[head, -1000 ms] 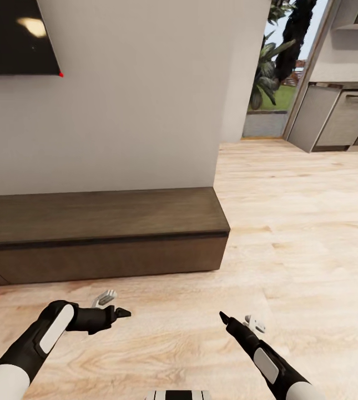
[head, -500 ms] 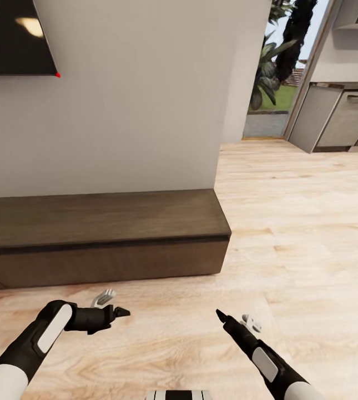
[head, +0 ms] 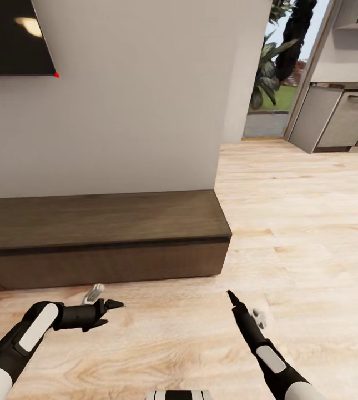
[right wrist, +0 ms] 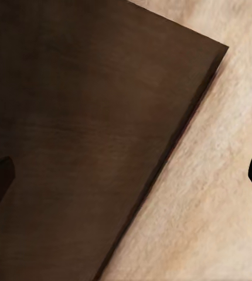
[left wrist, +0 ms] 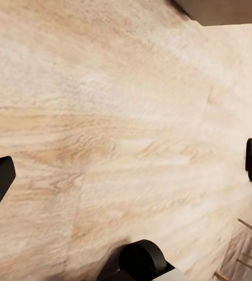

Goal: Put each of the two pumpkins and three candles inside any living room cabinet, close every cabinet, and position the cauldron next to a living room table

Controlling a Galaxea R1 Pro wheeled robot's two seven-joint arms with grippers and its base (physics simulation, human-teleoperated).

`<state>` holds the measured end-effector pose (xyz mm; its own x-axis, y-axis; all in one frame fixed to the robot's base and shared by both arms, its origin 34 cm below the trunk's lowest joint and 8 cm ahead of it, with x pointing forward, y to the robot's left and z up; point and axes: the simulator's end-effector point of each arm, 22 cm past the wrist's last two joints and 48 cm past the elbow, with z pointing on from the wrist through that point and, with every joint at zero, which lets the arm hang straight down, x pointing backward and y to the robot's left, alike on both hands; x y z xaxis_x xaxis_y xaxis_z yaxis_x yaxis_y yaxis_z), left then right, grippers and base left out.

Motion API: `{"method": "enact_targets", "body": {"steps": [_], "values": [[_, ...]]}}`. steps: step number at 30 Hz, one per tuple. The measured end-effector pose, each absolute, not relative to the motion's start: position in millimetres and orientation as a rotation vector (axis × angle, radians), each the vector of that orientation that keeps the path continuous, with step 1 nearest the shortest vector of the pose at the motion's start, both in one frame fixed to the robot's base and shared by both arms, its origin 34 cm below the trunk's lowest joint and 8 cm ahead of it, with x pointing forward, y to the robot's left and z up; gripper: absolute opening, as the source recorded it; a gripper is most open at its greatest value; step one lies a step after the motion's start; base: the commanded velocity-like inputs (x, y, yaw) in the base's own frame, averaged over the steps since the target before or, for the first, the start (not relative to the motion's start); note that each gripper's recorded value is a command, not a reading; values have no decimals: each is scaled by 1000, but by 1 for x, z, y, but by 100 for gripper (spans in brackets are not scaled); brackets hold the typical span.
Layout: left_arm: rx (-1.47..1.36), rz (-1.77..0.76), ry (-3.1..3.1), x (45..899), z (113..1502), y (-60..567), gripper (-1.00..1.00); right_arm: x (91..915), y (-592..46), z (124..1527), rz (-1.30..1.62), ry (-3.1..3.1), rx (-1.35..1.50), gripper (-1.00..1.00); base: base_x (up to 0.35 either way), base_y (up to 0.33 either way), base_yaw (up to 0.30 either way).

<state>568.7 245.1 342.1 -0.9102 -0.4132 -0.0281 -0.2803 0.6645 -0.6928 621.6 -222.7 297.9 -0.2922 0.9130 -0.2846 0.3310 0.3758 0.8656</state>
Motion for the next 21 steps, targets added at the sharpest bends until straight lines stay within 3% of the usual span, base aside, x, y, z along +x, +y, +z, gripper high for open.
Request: {"method": "enact_targets", "body": {"steps": [8, 21], "values": [[-587, -1095, 2680, 570, 345, 248, 100, 636, -248, 325, 990, 1538, 1280, 100, 34, 10, 0], [-589, -1201, 2618, 575, 359, 237, 100, 642, -219, 346, 1077, 1503, 1182, 100, 106, 11, 0]]}}
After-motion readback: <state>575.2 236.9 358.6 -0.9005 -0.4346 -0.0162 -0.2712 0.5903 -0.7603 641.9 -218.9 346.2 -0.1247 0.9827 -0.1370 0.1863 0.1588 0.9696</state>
